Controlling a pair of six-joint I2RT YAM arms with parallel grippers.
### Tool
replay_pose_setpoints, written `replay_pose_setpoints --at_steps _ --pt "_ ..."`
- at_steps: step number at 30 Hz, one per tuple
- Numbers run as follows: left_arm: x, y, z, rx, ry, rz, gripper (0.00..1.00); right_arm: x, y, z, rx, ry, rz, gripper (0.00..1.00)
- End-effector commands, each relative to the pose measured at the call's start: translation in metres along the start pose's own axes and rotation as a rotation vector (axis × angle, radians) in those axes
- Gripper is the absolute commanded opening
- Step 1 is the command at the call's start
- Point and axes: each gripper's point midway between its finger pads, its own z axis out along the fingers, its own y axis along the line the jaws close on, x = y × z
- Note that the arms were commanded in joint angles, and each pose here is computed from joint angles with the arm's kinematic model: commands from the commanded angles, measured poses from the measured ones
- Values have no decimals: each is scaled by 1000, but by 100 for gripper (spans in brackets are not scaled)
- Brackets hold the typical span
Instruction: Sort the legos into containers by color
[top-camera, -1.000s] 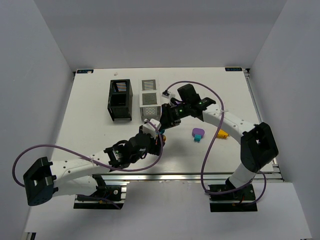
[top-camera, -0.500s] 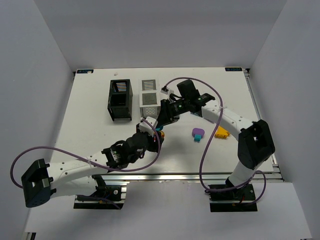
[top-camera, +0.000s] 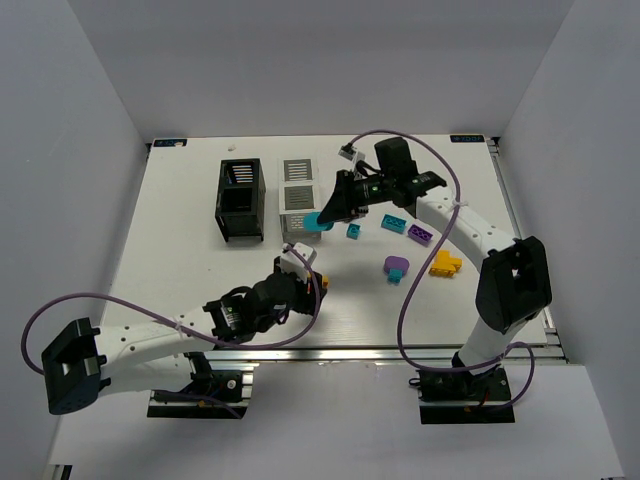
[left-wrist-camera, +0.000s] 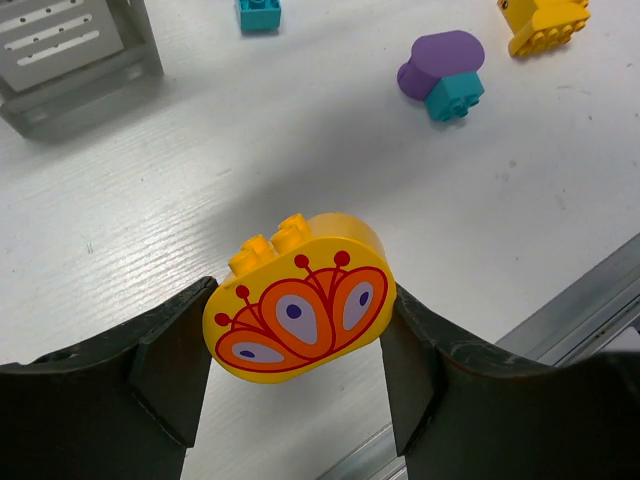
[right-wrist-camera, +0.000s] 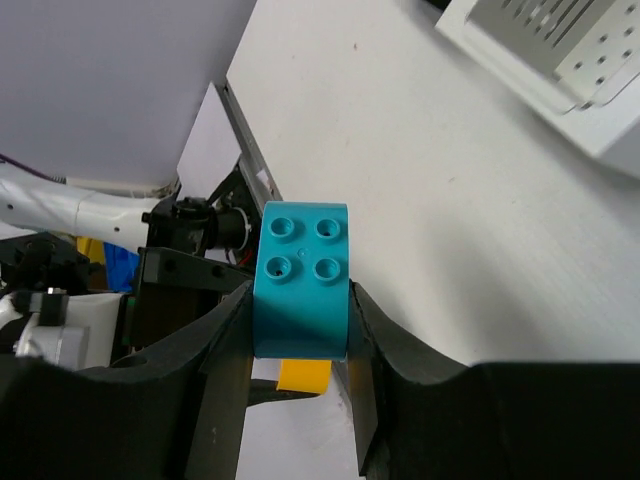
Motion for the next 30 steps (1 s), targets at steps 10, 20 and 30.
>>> replay_pose_setpoints --at_steps 10,20,30 --pt "-31 10 -19 -61 -96 -154 0 -71 9 -26 109 -167 -486 0" --pt "-93 35 -66 -164 -196 -477 0 -127 -24 -17 287 -127 -982 0" --pt "-137 42 -84 -198 -208 -635 0 -129 -59 25 349 11 -1093 0"
